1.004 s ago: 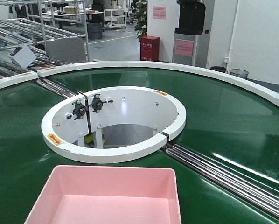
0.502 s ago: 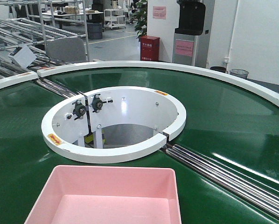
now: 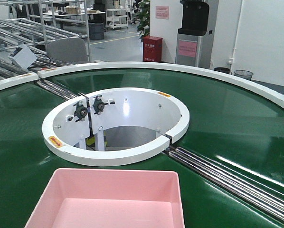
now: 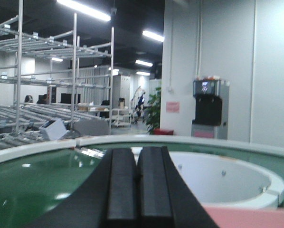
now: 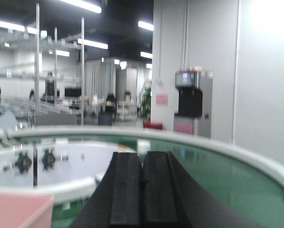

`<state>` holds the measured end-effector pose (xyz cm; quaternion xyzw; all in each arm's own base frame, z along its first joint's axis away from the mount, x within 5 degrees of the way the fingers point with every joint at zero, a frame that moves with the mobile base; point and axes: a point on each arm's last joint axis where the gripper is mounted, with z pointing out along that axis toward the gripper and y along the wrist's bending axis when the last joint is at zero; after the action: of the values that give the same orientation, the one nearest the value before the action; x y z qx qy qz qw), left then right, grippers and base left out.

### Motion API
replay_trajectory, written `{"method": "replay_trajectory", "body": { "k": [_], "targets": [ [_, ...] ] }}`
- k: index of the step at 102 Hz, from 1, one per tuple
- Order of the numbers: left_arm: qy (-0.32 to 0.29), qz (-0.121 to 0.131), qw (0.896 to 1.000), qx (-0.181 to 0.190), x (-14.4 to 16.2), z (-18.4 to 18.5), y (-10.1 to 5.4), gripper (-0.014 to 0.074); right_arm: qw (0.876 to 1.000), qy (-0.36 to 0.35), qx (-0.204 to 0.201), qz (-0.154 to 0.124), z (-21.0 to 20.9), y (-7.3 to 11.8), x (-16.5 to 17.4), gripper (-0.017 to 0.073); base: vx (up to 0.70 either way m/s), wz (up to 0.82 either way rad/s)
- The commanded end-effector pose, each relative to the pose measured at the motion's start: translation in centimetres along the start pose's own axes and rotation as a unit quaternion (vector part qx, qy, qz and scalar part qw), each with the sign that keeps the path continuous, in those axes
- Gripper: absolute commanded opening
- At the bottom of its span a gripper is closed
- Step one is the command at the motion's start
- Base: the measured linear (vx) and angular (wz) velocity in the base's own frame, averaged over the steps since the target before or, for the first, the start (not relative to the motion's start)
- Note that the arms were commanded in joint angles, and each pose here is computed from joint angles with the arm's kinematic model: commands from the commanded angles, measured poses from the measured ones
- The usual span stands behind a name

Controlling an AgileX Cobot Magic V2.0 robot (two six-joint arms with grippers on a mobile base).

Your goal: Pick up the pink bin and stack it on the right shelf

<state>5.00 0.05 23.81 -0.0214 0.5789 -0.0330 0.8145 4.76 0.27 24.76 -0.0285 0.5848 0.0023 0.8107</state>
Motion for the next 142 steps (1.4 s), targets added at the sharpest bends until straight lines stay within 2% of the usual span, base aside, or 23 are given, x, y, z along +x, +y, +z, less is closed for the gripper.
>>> {"method": "replay_trajectory", "body": {
  "k": [1, 7, 17, 26, 41, 48, 62, 71, 82, 92, 108, 119, 130, 135, 142],
  "targets": [
    [-0.082, -0.014, 0.997, 0.006, -5.7, 0.3, -0.4, -0.0008, 0.996, -0.089, 0.008, -0.010, 0.2, -0.3, -6.8, -0.0011, 0.00, 0.00],
    [-0.076, -0.006, 0.997, 0.008, -8.3, 1.0, -0.6, -0.0008, 0.996, -0.085, 0.009, -0.023, 0.8, -0.5, -9.7, -0.0011, 0.00, 0.00],
    [-0.060, 0.030, 0.998, 0.007, -12.9, 4.0, -1.1, -0.0008, 0.997, -0.052, 0.010, -0.054, 3.8, -0.7, -13.8, -0.0011, 0.00, 0.00],
    [-0.035, 0.041, 0.999, 0.006, -14.7, 7.3, -1.3, -0.0008, 0.998, -0.019, 0.008, -0.053, 7.0, -0.8, -15.1, -0.0011, 0.00, 0.00],
    [0.003, 0.041, 0.999, 0.005, -14.6, 10.9, -1.3, -0.0008, 0.998, 0.037, 0.003, -0.042, 10.9, -0.8, -14.0, -0.0011, 0.00, 0.00],
    [0.022, 0.041, 0.999, 0.004, -13.8, 11.9, -1.3, -0.0008, 0.997, 0.070, 0.001, -0.026, 12.1, -0.8, -12.7, -0.0011, 0.00, 0.00],
    [0.040, 0.041, 0.998, 0.004, -13.2, 12.4, -1.3, -0.0003, 0.995, 0.101, -0.003, -0.008, 13.1, -0.6, -11.6, -0.0005, 0.00, 0.00],
    [0.041, 0.042, 0.998, 0.005, -13.2, 12.4, -1.3, 0.0016, 0.994, 0.105, -0.003, -0.008, 13.2, -0.6, -11.5, 0.0018, 0.00, 0.00],
    [0.045, 0.042, 0.998, 0.005, -13.1, 12.4, -1.3, 0.0076, 0.995, 0.104, -0.003, -0.008, 13.2, -0.6, -11.5, 0.0089, 0.00, 0.00],
    [0.053, 0.042, 0.998, 0.005, -13.0, 12.4, -1.3, 0.0175, 0.995, 0.104, -0.004, -0.006, 13.2, -0.6, -11.5, 0.0196, 0.00, 0.00],
    [0.055, 0.042, 0.998, 0.005, -13.0, 12.4, -1.3, 0.0381, 0.995, 0.104, -0.003, 0.008, 13.2, -0.6, -11.5, 0.0463, 0.00, 0.00],
    [0.054, 0.042, 0.998, 0.005, -13.0, 12.4, -1.3, 0.0498, 0.994, 0.103, -0.015, 0.017, 13.2, -0.2, -11.6, 0.0592, 0.00, 0.00],
    [0.056, 0.042, 0.998, 0.005, -12.8, 12.4, -1.3, 0.0529, 0.994, 0.100, -0.050, 0.014, 13.1, 0.7, -11.6, 0.0625, 0.00, 0.00],
    [0.067, 0.028, 0.997, 0.008, -12.4, 12.3, -1.3, 0.0529, 0.991, 0.110, -0.073, 0.018, 13.1, 1.4, -11.5, 0.0620, 0.00, 0.00],
    [0.103, 0.021, 0.994, 0.019, -11.8, 12.2, -1.6, 0.0525, 0.985, 0.139, -0.101, 0.022, 13.3, 2.2, -10.9, 0.0604, 0.00, 0.00]
  ]
}}
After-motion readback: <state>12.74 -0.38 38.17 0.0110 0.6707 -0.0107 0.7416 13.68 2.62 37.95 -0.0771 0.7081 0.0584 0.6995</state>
